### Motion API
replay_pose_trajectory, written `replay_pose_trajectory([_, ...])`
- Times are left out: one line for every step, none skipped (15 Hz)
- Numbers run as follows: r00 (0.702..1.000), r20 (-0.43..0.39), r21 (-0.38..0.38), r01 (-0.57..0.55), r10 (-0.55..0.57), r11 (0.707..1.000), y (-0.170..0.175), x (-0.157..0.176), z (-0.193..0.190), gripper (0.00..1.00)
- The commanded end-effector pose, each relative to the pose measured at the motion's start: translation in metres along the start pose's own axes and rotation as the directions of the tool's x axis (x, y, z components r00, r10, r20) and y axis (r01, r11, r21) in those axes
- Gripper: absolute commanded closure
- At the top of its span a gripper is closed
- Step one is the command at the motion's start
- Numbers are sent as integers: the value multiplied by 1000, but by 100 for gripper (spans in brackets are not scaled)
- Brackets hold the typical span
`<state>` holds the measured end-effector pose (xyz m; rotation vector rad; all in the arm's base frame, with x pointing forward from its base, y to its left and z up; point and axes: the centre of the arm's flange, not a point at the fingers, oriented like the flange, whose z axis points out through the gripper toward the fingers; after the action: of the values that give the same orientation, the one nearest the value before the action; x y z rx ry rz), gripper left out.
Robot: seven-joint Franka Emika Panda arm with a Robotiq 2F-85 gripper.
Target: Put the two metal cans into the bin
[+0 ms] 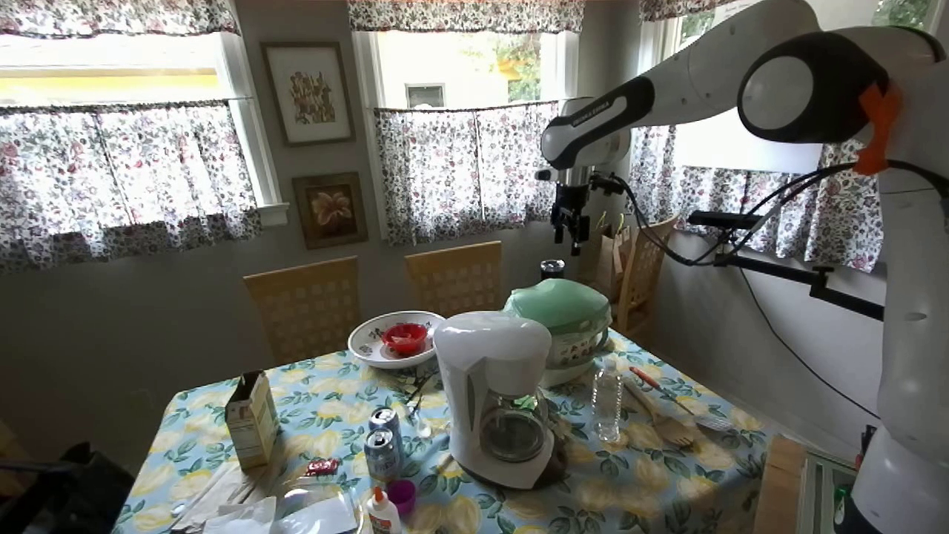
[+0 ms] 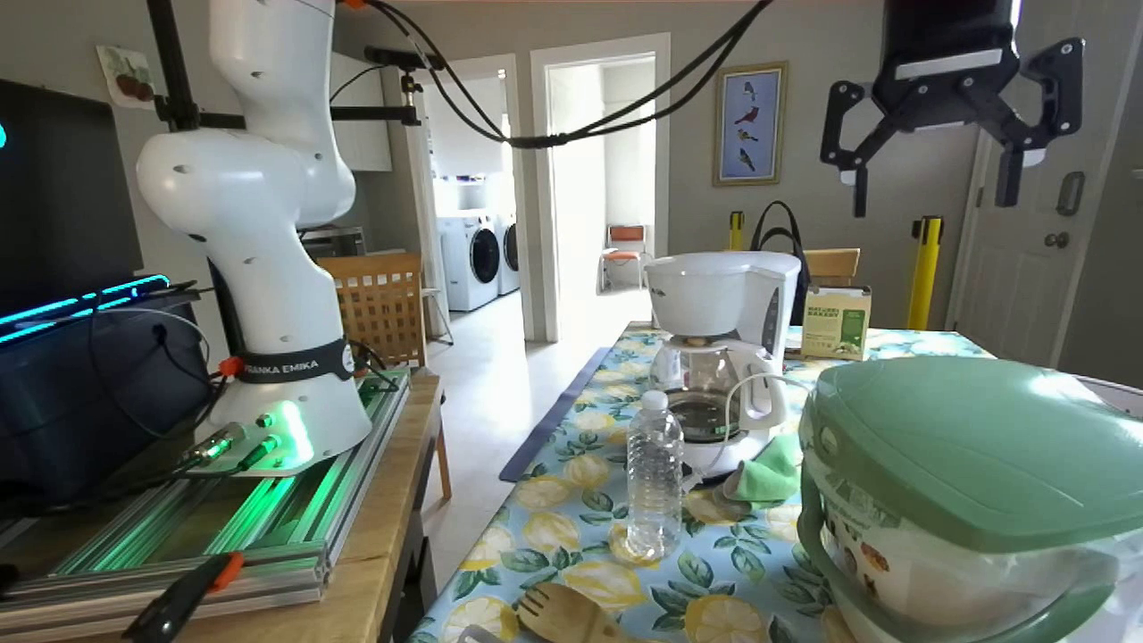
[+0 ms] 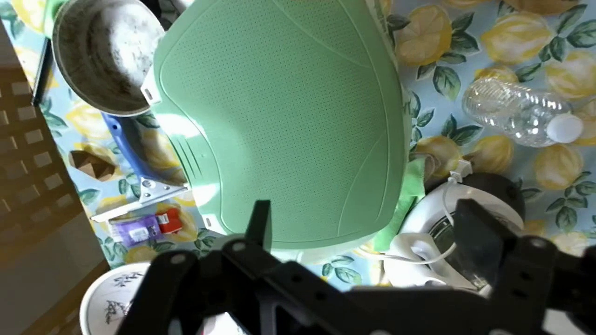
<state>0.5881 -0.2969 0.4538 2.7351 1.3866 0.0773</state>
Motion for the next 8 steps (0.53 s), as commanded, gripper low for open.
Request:
replay_pose_trajectory([981,57,-56,-181,184,982,-22,11,-13,0])
replay_pose_trajectory([970,50,-75,-235,239,969,-26,12,-13,0])
replay_pose_trajectory([955,43,-86,-288,292,954,-31,13,-11,0])
replay_pose_trajectory([937,36,-86,-343,347,935,-38,14,-8,0])
replay_pose_trajectory([916,32,-79,-397,401,914,-44,15,-6,0])
replay_pose_trajectory([891,20,-79,-450,453,889,-49,15,-4,0])
replay_pose_trajectory([863,14,-61,-503,504,862,-55,15,-5,0])
replay_pose_trajectory([833,11,-43,-553,554,832,-61,14,-7,0])
